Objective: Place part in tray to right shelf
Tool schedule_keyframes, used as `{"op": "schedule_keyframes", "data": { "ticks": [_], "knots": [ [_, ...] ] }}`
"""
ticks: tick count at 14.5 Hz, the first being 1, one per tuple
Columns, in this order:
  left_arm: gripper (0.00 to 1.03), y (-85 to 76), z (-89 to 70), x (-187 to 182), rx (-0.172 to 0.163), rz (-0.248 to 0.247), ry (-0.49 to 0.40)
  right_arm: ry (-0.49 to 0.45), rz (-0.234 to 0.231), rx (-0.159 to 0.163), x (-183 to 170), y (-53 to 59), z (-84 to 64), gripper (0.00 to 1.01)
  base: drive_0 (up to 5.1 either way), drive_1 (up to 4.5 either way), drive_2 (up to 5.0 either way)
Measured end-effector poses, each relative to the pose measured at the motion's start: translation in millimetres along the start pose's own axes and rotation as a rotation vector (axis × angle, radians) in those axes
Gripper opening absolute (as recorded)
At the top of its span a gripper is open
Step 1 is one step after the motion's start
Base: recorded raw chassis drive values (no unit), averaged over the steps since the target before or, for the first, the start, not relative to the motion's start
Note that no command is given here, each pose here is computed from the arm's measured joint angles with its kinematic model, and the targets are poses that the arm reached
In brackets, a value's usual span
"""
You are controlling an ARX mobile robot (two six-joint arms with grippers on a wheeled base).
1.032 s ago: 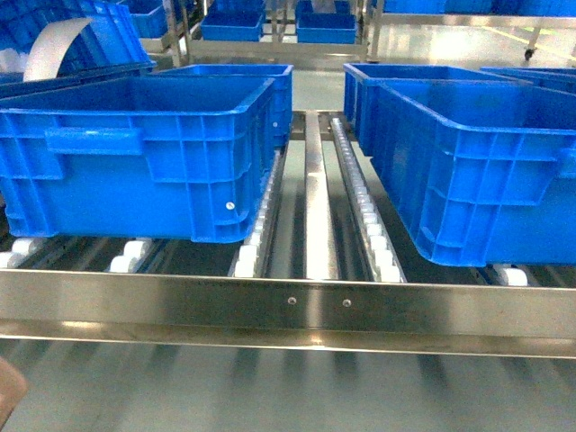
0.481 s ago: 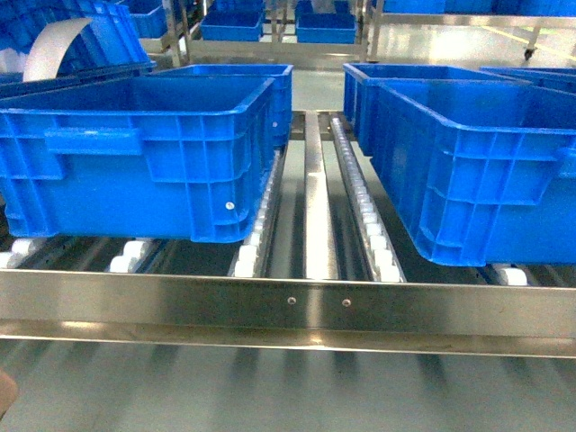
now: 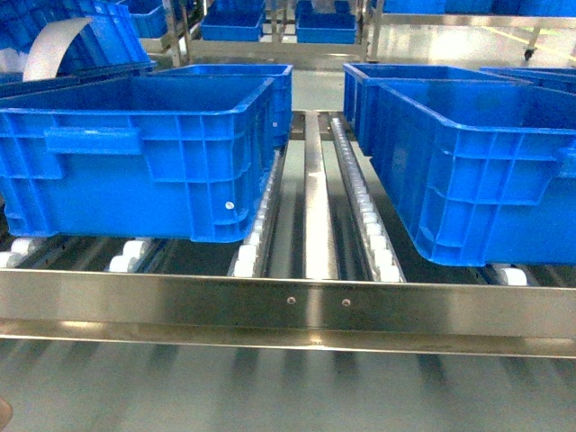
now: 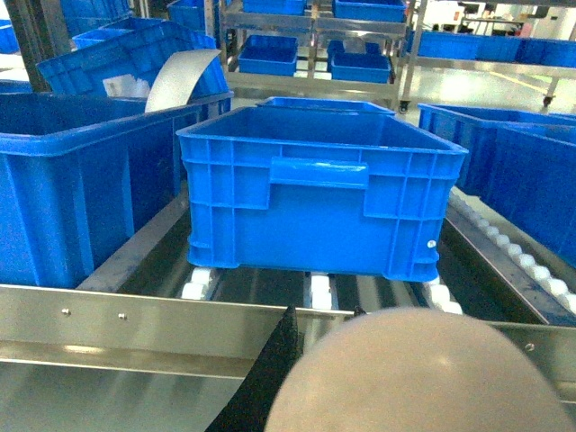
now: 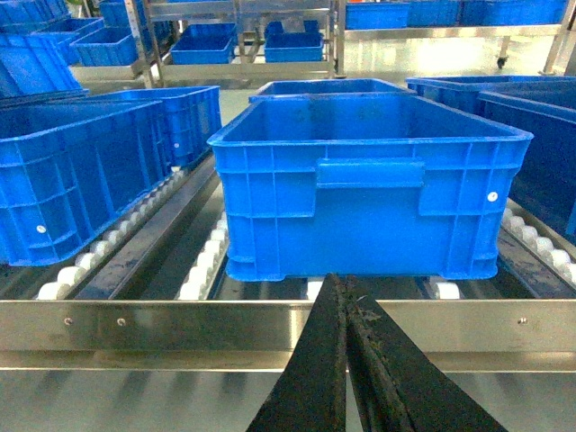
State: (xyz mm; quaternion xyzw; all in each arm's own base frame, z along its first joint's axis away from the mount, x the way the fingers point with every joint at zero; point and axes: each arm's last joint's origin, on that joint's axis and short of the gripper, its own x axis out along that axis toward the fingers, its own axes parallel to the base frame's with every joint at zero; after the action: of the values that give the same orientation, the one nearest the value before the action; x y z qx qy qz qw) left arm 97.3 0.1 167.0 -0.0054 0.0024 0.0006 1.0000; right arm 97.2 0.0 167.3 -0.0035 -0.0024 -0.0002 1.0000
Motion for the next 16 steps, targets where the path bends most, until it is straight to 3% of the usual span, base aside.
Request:
{"op": "schedule_keyframes", "data": {
  "ticks": [1, 2, 7, 12, 16],
  "knots": [
    [0.12, 0.0, 0.3, 0.0, 0.0, 0.0, -0.003, 0.0, 0.0, 0.0, 0.0, 0.0, 0.0, 0.07, 0.0, 0.0, 0.0],
    [0.12, 0.0, 0.2, 0.0, 0.0, 0.0, -0.002, 0.0, 0.0, 0.0, 0.0, 0.0, 0.0, 0.2, 0.0, 0.0, 0.0],
    [0.12, 0.0, 0.2, 0.0, 0.0, 0.0, -0.002, 0.0, 0.0, 0.0, 0.0, 0.0, 0.0, 0.4, 0.0, 0.0, 0.0],
    [0.12, 0.0, 0.2, 0.0, 0.0, 0.0, -0.002, 0.0, 0.0, 0.0, 0.0, 0.0, 0.0, 1.0, 0.0, 0.0, 0.0],
    [0.12, 0.0, 0.2, 0.0, 0.0, 0.0, -0.002, 0.0, 0.0, 0.0, 0.0, 0.0, 0.0, 0.98, 0.0, 0.0, 0.0]
  ]
}}
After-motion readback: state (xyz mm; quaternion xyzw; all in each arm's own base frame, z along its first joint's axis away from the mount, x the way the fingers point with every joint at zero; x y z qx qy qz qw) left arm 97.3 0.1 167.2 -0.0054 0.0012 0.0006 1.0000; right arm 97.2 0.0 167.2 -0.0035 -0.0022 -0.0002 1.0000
